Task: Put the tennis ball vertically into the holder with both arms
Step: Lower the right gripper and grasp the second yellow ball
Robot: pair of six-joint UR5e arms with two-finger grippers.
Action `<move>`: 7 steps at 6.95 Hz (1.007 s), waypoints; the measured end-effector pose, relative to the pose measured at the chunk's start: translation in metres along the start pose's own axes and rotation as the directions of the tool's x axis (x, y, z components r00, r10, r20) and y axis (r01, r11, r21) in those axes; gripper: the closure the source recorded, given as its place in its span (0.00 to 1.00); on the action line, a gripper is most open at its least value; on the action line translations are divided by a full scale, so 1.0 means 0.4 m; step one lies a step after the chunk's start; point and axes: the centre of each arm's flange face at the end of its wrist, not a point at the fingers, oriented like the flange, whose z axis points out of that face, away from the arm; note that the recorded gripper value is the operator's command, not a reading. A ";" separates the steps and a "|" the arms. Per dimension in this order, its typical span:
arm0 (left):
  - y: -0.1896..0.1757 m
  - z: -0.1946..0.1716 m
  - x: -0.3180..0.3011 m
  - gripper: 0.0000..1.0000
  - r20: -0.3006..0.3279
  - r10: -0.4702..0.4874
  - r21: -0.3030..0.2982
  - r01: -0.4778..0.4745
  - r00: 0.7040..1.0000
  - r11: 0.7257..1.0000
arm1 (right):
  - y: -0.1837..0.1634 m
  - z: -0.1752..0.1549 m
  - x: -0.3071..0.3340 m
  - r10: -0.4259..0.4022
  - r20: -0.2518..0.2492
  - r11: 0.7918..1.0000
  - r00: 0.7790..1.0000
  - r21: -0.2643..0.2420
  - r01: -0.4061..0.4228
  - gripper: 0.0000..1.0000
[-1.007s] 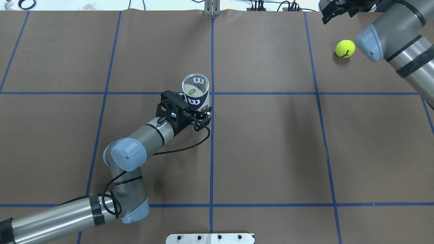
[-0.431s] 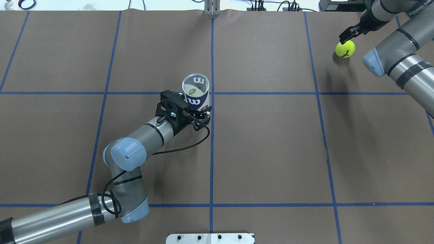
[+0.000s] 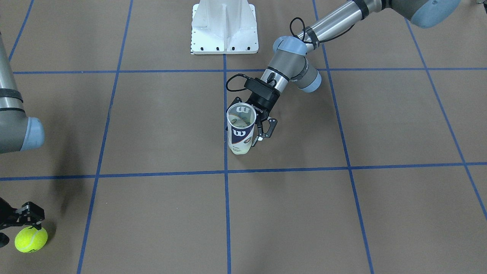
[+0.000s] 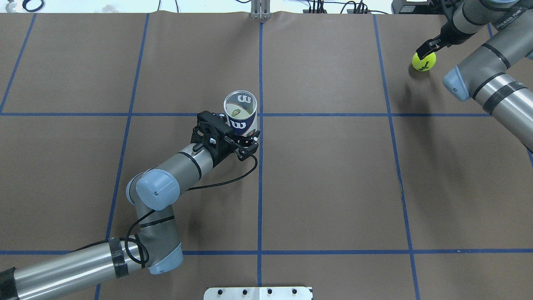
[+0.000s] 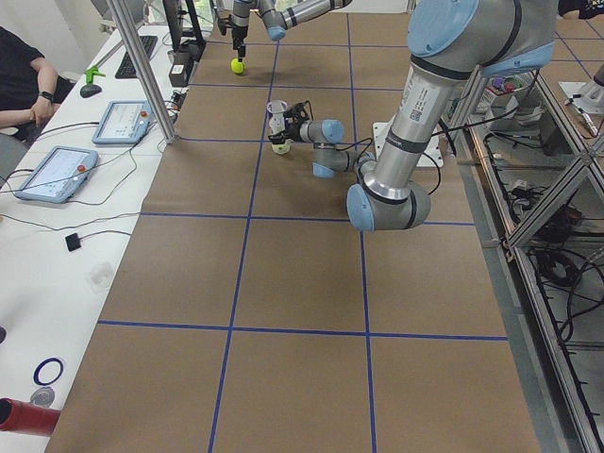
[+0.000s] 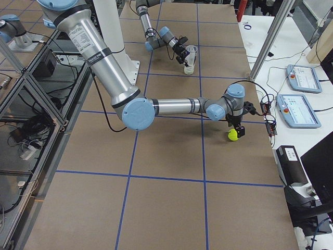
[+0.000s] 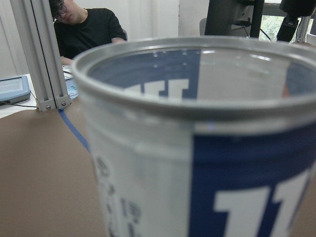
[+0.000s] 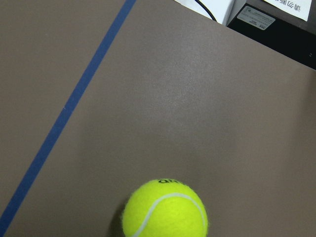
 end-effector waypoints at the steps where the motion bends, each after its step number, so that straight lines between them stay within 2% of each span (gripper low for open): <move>1: 0.000 0.000 0.000 0.01 0.000 0.000 0.000 0.000 1.000 1.000 | 0.002 0.015 -0.014 -0.007 -0.006 1.000 1.000 -0.006 0.007 0.01; 3: -0.001 0.000 -0.001 0.01 0.001 0.001 0.000 -0.001 1.000 1.000 | 0.016 0.068 -0.028 -0.029 -0.025 1.000 0.999 -0.001 0.029 0.01; 4: -0.001 0.000 -0.002 0.01 0.001 0.001 0.000 -0.001 1.000 1.000 | 0.030 0.101 -0.022 -0.036 -0.031 0.999 0.999 0.003 0.036 0.07; 6: -0.002 0.000 -0.007 0.01 0.003 0.002 0.001 -0.002 1.000 1.000 | 0.033 0.122 -0.025 -0.043 -0.044 0.999 0.998 0.007 0.044 0.74; 7: -0.003 0.000 -0.009 0.01 0.004 0.002 0.002 -0.002 1.000 1.000 | 0.021 0.117 -0.032 -0.045 -0.044 0.999 0.998 0.012 0.045 1.00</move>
